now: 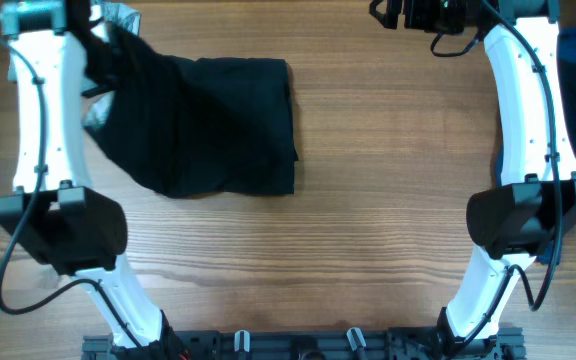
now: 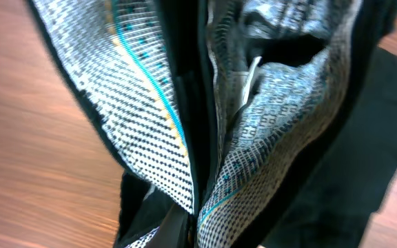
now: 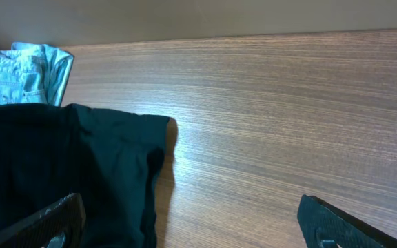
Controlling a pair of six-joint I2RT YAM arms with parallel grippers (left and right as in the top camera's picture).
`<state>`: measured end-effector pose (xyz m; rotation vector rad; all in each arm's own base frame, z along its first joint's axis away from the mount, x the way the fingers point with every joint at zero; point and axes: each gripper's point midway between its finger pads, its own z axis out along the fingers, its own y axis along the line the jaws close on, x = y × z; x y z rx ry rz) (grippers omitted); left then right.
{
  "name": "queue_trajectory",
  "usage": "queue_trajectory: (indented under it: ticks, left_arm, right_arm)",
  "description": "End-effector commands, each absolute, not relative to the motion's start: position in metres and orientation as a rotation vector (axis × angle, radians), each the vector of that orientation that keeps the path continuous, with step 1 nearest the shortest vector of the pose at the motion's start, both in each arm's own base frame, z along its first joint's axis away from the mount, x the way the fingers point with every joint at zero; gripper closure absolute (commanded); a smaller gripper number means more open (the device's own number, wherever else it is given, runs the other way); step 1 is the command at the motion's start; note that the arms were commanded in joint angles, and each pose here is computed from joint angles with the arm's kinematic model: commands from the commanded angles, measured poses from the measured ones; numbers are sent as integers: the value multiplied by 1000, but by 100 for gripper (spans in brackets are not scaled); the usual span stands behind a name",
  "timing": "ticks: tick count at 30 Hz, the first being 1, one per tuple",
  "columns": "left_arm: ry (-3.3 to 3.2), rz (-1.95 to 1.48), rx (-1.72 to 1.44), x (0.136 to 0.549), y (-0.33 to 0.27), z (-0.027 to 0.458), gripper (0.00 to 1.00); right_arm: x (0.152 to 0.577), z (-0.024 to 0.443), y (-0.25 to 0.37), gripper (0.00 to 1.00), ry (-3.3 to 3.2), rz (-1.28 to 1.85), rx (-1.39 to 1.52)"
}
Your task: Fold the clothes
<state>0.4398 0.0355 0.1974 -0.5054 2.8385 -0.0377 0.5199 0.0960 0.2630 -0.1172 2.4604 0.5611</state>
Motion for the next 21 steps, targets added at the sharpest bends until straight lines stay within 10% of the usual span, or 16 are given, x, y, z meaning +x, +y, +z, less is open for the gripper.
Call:
queue_trajectory:
  ticks: [1,9,21]
  left_arm:
    - [2812,-143,-467,447,-12,208,93]
    - [2778,-362,-490,461,-86,207,94]
    - [2866,-428,-343,454,-144,182,69]
  right_arm:
    - [520,259,93,0,2470,539,-133]
    - [516,255,92,1,2490,531,-160]
    - [513,253,92,0,2499,523,-188]
